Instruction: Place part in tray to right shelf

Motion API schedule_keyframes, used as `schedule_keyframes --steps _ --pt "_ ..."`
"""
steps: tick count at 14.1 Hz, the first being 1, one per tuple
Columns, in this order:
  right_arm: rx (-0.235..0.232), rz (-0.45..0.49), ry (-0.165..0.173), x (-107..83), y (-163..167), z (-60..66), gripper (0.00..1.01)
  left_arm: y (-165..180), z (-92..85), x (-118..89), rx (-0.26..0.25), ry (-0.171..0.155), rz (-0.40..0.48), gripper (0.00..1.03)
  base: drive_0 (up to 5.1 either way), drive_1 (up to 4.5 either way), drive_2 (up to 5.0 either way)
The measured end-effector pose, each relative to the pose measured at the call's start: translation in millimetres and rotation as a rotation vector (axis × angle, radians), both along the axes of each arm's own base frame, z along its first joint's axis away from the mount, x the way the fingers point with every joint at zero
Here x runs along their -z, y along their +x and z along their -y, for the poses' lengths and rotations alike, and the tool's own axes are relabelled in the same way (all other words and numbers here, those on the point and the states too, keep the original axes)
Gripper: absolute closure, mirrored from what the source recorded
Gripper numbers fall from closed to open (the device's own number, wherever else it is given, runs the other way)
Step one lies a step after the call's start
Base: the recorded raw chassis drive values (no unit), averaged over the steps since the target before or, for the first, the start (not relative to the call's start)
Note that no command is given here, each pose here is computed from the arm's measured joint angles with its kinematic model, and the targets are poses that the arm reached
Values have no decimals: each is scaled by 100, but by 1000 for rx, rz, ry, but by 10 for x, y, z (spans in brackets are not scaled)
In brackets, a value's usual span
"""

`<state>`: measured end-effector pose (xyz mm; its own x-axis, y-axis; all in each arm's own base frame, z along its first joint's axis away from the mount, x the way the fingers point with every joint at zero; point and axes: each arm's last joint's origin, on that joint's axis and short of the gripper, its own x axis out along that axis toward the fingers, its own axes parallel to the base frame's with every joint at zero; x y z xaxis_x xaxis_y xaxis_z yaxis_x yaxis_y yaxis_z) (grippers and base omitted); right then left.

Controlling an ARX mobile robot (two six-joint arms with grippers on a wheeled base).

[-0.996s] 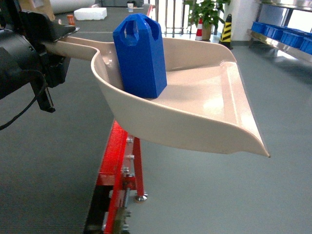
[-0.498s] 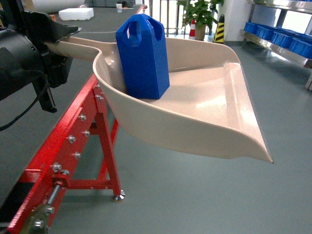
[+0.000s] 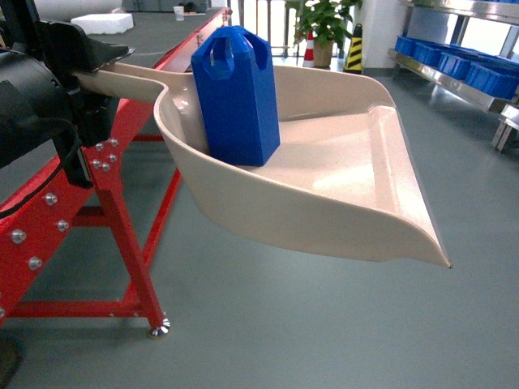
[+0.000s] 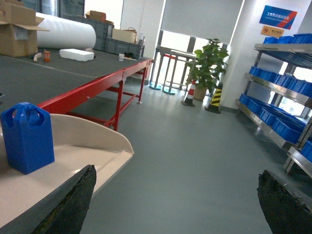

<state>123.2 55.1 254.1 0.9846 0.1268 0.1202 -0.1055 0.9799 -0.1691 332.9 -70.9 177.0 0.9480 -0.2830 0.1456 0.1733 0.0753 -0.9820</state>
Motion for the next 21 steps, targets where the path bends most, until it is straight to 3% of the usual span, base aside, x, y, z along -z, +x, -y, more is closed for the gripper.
schedule_keyframes --steps 15,18,21 --pt "0 0 0 1 1 -1 3 -1 6 0 2 0 0 91 494 -171 -308" --pt "1 1 1 -1 0 0 3 -13 58 2 31 0 -2 91 8 153 -136" --pt "1 0 1 0 0 0 3 -6 17 4 8 0 -3 91 8 441 -425"
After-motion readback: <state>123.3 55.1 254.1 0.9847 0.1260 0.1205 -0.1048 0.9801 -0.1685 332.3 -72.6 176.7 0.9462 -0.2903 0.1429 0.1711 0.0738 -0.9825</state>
